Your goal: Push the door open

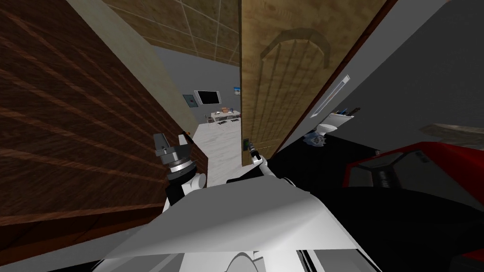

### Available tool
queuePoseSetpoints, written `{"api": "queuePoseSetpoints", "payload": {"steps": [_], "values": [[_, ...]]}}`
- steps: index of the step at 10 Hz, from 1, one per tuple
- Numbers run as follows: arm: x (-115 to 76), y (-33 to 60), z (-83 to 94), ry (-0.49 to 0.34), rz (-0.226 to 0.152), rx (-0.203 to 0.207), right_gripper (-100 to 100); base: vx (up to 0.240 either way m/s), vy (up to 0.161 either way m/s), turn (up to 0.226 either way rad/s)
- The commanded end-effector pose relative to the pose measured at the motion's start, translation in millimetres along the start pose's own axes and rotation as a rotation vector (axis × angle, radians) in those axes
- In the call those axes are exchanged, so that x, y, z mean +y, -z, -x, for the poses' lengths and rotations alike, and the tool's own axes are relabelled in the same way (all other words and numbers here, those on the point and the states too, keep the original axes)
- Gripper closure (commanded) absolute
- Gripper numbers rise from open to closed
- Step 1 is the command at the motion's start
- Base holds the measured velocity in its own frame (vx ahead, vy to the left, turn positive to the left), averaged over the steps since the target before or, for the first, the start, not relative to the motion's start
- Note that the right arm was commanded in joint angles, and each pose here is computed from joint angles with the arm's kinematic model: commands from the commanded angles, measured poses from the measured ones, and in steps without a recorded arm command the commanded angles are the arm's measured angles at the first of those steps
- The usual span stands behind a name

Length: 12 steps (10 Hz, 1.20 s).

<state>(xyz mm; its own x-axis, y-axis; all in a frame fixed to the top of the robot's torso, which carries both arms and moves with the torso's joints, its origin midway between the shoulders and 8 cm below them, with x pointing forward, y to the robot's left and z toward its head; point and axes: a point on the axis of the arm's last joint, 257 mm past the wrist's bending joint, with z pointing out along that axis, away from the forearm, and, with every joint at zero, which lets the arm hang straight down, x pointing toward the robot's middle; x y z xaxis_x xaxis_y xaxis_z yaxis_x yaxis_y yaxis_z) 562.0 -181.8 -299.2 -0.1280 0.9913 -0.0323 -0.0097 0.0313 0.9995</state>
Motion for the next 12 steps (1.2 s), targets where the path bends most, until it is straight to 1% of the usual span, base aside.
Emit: {"api": "queuePoseSetpoints", "payload": {"steps": [1, 2, 5, 10, 11, 12], "values": [[4.8, -0.2, 19.2, 0.005, 0.005, -0.034, 100, 0.177, 0.105, -0.135], [0.9, 1.0, 10.9, 0.0, -0.001, -0.018, -100, -0.025, 0.057, -0.054], [1.5, 1.0, 7.7, -0.005, -0.003, -0.014, -100, -0.177, 0.014, -0.007], [3.2, 0.5, -6.2, -0.032, -0.006, -0.002, -100, -0.226, 0.017, -0.023], [3.3, 1.1, -4.4, -0.028, -0.005, -0.003, -100, -0.089, 0.009, -0.006], [2.8, 1.3, -1.3, -0.025, -0.004, -0.007, -100, 0.092, 0.012, 0.022]]}}
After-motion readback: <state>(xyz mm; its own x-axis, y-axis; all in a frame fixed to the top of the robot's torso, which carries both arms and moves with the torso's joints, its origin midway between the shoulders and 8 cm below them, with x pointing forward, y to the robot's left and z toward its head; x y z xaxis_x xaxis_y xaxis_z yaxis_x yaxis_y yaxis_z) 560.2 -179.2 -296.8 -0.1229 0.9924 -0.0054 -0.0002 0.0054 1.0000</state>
